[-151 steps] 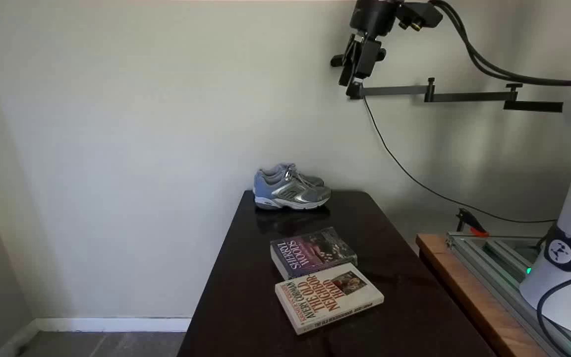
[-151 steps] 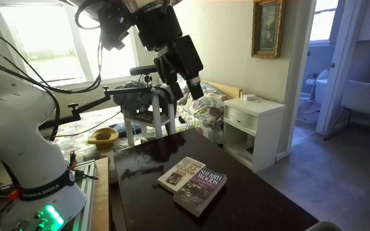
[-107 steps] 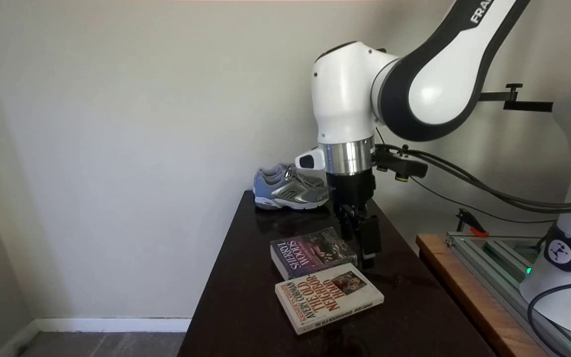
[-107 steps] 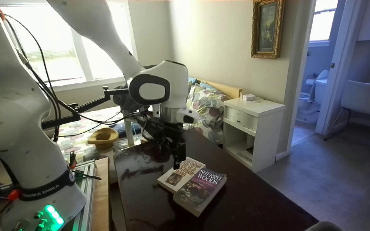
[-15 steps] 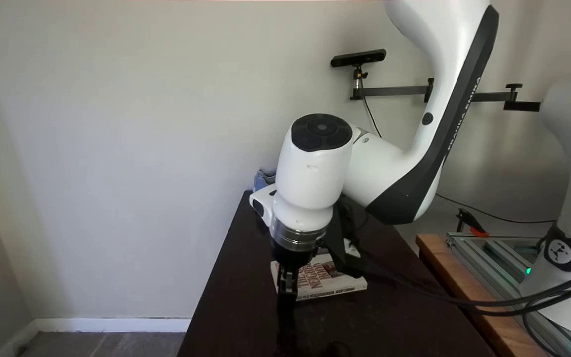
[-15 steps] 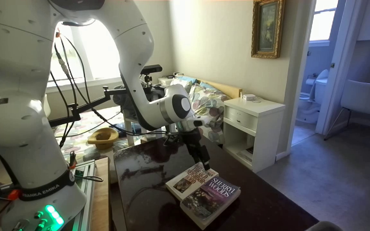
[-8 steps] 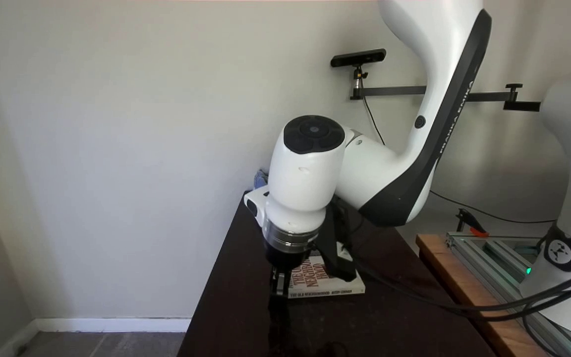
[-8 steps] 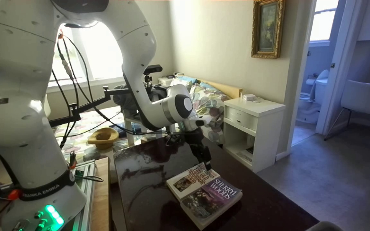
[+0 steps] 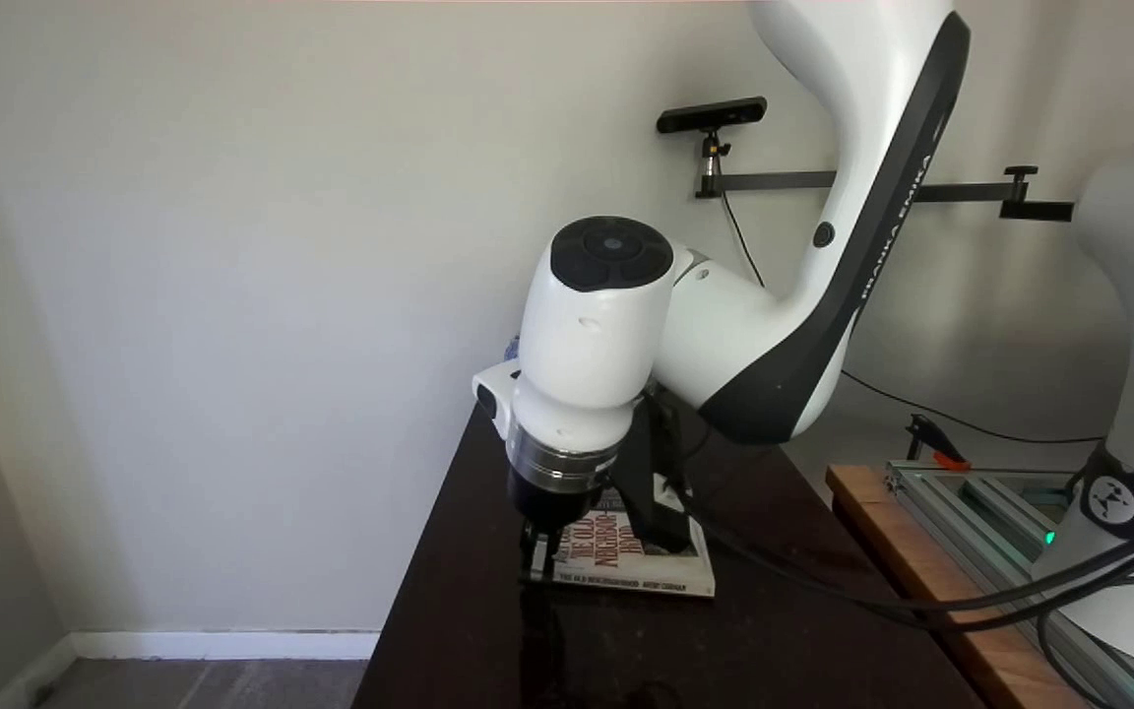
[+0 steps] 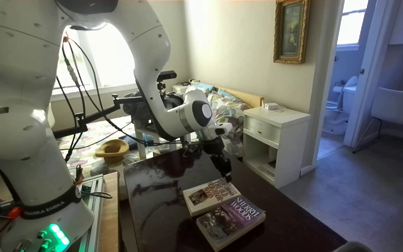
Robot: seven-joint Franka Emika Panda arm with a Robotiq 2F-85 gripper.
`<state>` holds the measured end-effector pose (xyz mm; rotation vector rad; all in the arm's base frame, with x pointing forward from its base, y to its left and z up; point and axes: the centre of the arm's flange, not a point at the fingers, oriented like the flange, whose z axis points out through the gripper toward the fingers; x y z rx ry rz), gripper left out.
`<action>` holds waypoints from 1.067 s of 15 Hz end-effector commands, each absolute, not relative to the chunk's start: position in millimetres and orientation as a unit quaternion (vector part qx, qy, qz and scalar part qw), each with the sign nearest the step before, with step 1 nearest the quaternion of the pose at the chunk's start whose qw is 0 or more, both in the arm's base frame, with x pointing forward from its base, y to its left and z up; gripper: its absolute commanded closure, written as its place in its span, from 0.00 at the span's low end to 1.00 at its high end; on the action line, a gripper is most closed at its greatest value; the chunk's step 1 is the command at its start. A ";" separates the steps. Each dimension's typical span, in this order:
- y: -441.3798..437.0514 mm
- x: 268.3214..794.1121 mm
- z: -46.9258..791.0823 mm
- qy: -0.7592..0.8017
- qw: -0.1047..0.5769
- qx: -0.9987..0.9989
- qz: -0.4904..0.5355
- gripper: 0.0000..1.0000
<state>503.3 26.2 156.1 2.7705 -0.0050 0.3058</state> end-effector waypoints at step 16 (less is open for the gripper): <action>10.4 479.0 205.5 -0.074 0.144 0.981 0.110 0.94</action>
